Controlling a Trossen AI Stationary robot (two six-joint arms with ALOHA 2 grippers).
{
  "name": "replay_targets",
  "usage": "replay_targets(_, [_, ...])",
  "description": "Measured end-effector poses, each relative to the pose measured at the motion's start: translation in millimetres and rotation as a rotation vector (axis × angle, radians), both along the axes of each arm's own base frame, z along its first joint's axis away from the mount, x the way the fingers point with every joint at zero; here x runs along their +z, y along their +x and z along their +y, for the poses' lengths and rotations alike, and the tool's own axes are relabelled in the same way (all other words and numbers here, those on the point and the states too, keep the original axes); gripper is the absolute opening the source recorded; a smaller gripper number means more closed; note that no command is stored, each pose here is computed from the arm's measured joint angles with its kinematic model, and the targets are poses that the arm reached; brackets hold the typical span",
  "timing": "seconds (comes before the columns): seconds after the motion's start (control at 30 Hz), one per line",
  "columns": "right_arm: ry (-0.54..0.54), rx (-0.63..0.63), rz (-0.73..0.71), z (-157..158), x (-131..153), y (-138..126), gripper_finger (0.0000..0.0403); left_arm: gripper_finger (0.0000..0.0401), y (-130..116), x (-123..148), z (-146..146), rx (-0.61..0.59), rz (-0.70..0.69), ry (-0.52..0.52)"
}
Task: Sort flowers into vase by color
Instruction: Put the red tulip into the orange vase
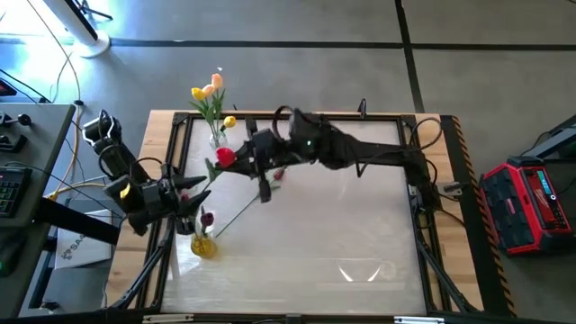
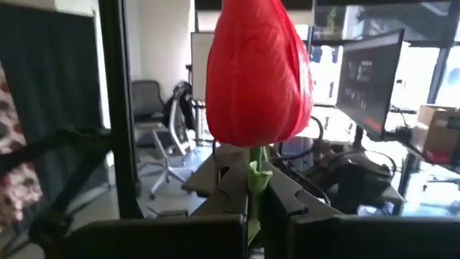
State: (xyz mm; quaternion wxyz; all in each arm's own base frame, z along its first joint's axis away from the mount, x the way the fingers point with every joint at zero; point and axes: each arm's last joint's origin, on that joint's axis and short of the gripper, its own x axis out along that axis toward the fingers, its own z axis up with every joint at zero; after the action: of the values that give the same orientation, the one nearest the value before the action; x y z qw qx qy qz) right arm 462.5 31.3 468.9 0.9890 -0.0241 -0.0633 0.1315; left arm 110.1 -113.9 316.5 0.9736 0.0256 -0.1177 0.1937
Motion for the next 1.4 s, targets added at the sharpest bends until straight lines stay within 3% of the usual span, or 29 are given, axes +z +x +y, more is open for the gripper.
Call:
replay_targets(0.23, [0.085, 0.067, 0.004, -16.1, 6.2, -3.6, 0.0001, 0.017, -5.9, 29.0, -7.5, 0.041, 0.112, -0.009])
replay_targets(0.63, [0.042, 0.116, 0.026, -9.6, -2.3, -0.5, 0.0, 0.017, -5.2, 61.8, -10.6, 0.078, 0.176, -0.029])
replay_targets(0.93, [0.037, 0.12, 0.012, -8.0, -1.2, -0.7, 0.0, 0.017, 7.7, 51.8, -17.7, 0.096, 0.208, 0.073])
replay_targets(1.2, [0.037, 0.12, 0.013, -8.0, -1.4, -0.5, 0.0, 0.017, 10.1, 50.2, -21.6, 0.045, 0.175, 0.09])
replay_targets(1.27, [0.034, 0.119, 0.012, -8.0, -1.4, -0.5, 0.0, 0.017, 11.9, 48.4, -23.3, 0.018, 0.163, 0.1])
replay_targets(1.4, [-0.026, 0.115, -0.007, -6.3, -1.5, -0.6, 0.0, 0.017, 19.9, 43.6, -30.6, -0.124, 0.114, 0.239])
